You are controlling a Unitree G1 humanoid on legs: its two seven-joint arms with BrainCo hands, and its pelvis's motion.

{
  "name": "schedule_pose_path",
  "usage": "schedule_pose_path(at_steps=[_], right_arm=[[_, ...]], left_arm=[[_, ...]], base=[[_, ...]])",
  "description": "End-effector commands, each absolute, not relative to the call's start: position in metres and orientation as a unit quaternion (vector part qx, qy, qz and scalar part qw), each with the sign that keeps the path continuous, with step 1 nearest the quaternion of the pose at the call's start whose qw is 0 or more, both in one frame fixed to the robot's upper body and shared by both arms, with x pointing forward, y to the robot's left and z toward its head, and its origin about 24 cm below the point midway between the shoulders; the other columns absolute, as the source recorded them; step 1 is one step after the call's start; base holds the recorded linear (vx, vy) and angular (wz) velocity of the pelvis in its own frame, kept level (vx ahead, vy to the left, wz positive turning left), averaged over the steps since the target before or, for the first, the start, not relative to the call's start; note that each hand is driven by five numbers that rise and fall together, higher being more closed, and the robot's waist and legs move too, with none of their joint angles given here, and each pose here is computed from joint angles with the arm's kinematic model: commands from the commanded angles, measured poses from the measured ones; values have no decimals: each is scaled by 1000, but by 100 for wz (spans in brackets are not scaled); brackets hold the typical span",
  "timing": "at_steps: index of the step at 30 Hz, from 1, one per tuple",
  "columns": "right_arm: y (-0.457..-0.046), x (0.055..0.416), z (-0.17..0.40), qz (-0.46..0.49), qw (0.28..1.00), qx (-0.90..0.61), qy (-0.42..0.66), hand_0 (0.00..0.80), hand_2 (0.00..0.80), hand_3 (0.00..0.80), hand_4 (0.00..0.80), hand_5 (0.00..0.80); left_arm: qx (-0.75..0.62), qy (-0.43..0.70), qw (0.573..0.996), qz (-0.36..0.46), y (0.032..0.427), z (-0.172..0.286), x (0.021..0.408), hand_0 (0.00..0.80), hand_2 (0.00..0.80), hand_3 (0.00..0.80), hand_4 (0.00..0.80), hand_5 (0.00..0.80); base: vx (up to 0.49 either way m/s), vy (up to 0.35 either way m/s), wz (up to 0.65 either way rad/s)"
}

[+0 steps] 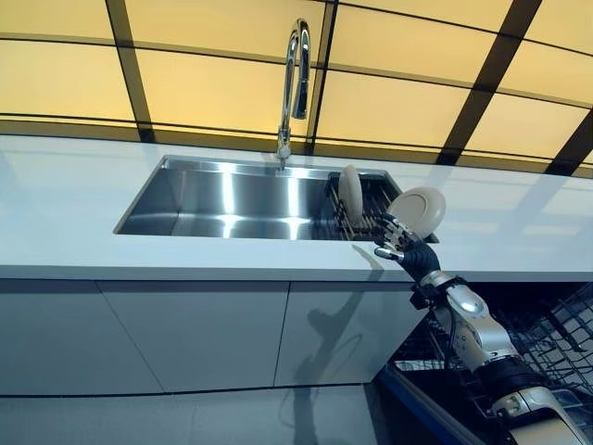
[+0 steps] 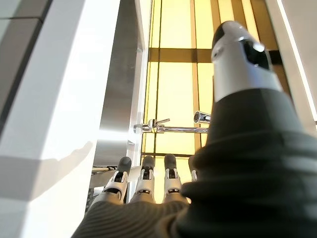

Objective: Take plates into dishwasher

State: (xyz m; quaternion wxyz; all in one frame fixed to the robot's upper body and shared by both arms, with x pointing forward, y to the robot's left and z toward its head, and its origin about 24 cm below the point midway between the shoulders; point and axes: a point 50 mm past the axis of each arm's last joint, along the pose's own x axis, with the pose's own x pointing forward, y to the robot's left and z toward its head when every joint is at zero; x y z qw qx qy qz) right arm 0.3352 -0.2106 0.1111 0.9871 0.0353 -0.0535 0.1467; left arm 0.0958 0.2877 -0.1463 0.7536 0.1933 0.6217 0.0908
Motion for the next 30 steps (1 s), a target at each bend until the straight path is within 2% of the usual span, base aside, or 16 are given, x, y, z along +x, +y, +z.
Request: schedule_pose_path(at_steps=[1,4,13,21,30], right_arm=[[-232,338,163,113,982,20,-149,0,0,0,0,0],[-237,336,167,107,982,16,-154,0,0,0,0,0],[-254,340,178,69,988,-15,-137,0,0,0,0,0],[-253,341,167,32,992,-23,-122,0,0,0,0,0],[-265,344,164,-4,994,-50,-92,0,0,0,0,0]], left_arm=[[217,644,729,77,294,-148,76,0,0,0,0,0],[211,643,731,81,295,-148,73,0,0,0,0,0],[185,645,737,82,283,-152,74,0,0,0,0,0],[192,652,729,88,286,-152,71,0,0,0,0,0],[182,645,737,87,281,-153,73,0,0,0,0,0]], base=[[302,-31,32],[301,-125,9],[247,-88,48],[122,-71,-9],[67,-89,7]])
